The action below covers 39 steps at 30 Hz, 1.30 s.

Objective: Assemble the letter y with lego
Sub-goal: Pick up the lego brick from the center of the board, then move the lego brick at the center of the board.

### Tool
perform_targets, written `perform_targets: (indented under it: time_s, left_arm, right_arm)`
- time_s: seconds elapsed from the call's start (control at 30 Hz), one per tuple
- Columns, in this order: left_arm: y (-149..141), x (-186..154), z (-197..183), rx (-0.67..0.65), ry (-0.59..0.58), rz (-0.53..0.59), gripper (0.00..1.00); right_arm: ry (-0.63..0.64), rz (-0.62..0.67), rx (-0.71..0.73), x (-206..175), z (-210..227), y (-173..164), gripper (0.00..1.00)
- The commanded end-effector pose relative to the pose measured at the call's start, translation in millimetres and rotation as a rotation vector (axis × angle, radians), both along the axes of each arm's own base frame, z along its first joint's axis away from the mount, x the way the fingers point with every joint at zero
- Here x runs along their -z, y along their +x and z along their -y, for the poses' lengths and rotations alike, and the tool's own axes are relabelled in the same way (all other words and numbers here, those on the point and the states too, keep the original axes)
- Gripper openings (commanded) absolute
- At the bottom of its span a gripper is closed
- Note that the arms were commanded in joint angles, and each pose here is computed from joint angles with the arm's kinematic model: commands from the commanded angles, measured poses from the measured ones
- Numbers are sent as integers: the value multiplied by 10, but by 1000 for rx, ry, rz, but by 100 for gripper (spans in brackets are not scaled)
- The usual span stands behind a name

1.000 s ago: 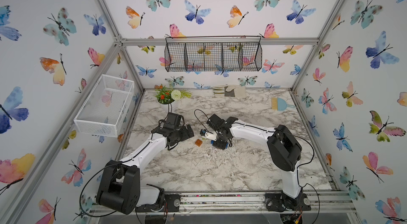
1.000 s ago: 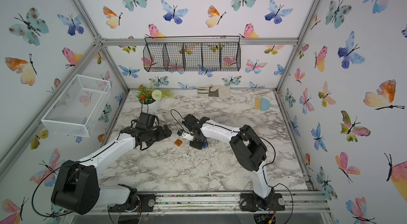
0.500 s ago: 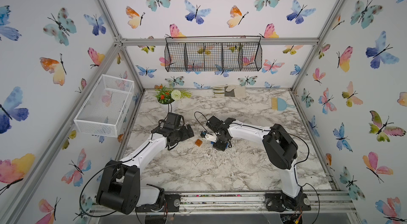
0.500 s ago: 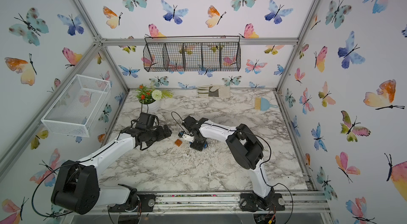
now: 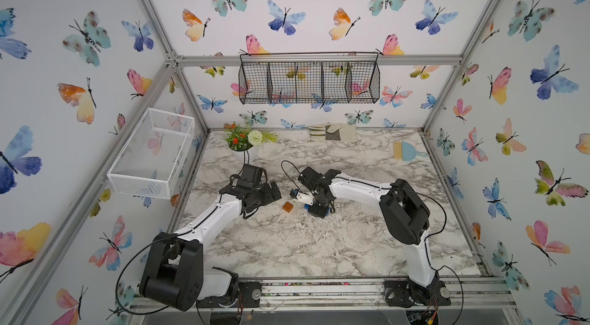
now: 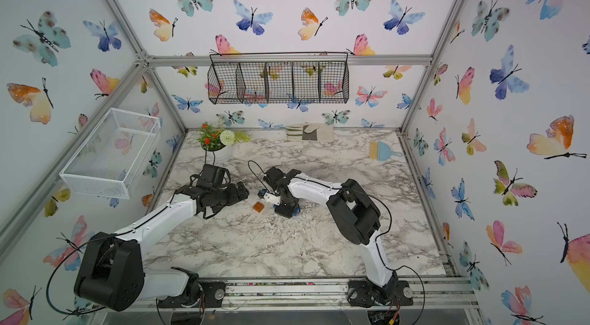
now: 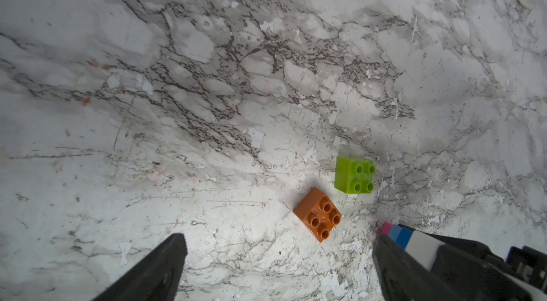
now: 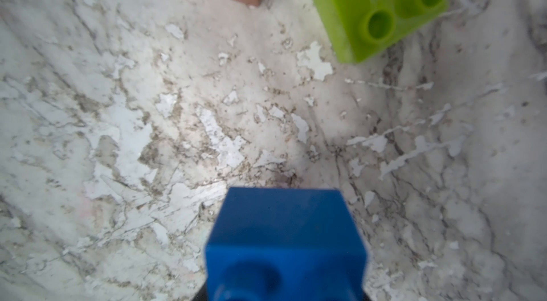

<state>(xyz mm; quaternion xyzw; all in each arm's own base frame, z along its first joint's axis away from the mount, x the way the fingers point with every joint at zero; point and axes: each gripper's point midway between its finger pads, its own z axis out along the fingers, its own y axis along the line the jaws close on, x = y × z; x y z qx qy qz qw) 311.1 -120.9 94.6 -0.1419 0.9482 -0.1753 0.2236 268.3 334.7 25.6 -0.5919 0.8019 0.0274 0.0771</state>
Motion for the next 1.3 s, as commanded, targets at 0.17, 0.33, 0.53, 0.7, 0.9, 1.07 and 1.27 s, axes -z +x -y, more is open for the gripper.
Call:
perform_targets:
  time_s: [0.17,0.33,0.53,0.7,0.9,1.07,1.27]
  left_arm:
    - [76,32,189,60,34,37,99]
    - [137,258,547,152,94,-14,100]
    - [222,503,756,203,182,-64,84]
    - [301,603,848,227,222,-74,80]
    - [334,743,902,240,262,-100,59]
    - [311,801,976,246,279,-110,47]
    - [285,810,1044,255,276,-111,34]
  right_arm:
    - [6,125,204,-367,209,429,11]
    - [92,278,455,-864,577,899,12]
    - [154,315,511,-1062,744,960,12]
    - [141,284,514,-990,751,931,12]
    - [137,280,516,-962,739,942,12]
    - [137,276,514,-961,736,938,13]
    - [130,281,519,-948,745,946,13]
